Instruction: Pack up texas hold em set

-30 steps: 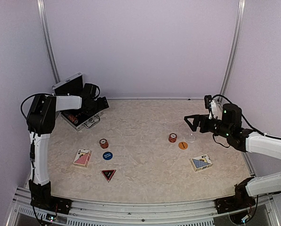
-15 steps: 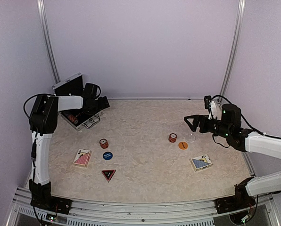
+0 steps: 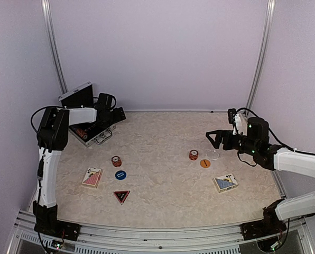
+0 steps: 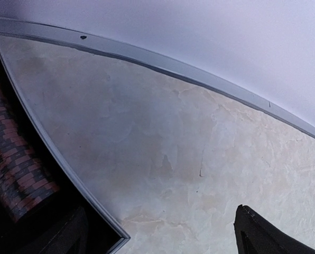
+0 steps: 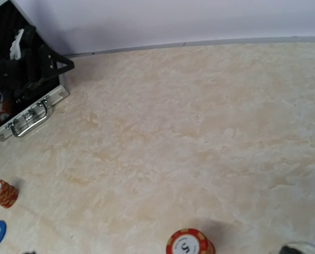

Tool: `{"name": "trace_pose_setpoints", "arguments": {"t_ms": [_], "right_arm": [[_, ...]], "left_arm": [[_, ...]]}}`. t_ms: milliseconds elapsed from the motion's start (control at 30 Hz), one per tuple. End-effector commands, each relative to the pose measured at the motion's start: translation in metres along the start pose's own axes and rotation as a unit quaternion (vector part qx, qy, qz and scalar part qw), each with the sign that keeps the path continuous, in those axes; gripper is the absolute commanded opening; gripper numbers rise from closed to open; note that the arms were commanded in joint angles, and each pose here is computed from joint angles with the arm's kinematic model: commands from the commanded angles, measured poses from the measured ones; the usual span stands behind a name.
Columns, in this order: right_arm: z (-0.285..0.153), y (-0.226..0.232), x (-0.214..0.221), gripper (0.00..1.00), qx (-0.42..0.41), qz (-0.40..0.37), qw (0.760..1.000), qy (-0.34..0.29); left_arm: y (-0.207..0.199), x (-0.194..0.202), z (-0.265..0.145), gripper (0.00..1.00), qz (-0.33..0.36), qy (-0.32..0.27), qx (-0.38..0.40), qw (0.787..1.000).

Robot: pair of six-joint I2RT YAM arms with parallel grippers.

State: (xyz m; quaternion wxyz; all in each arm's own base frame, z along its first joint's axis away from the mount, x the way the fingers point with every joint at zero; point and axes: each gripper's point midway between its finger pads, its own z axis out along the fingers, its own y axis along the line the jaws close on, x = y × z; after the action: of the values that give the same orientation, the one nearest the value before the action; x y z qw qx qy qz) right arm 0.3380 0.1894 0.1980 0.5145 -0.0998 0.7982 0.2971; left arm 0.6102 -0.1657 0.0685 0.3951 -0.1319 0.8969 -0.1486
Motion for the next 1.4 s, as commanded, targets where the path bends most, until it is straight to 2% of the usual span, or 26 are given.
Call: {"name": "trace_pose_setpoints", "arguments": {"t_ms": [0, 300, 467, 867, 1367], "right_arm": [[0.003, 0.004, -0.001, 1.00, -0.004, -0.001, 1.000, -0.002], [0.005, 0.003, 0.001, 1.00, -0.002, 0.000, 1.000, 0.002], [0.006, 0.002, 0.001, 1.00, -0.001, 0.000, 1.000, 0.003], [0.004, 0.002, 0.001, 1.00, 0.001, 0.002, 1.000, 0.002], [0.002, 0.003, 0.000, 1.00, 0.001, 0.002, 1.000, -0.002]], "left_arm": [[-0.018, 0.031, 0.017, 0.95, 0.016, 0.037, 0.020, 0.999], [-0.024, 0.048, 0.020, 0.94, 0.016, 0.053, 0.028, 0.998], [-0.044, 0.051, 0.011, 0.93, 0.022, 0.051, 0.049, 0.997], [-0.085, 0.116, 0.005, 0.93, 0.032, 0.108, 0.093, 0.989], [-0.153, 0.161, -0.016, 0.93, 0.071, 0.137, 0.154, 0.976]]}}
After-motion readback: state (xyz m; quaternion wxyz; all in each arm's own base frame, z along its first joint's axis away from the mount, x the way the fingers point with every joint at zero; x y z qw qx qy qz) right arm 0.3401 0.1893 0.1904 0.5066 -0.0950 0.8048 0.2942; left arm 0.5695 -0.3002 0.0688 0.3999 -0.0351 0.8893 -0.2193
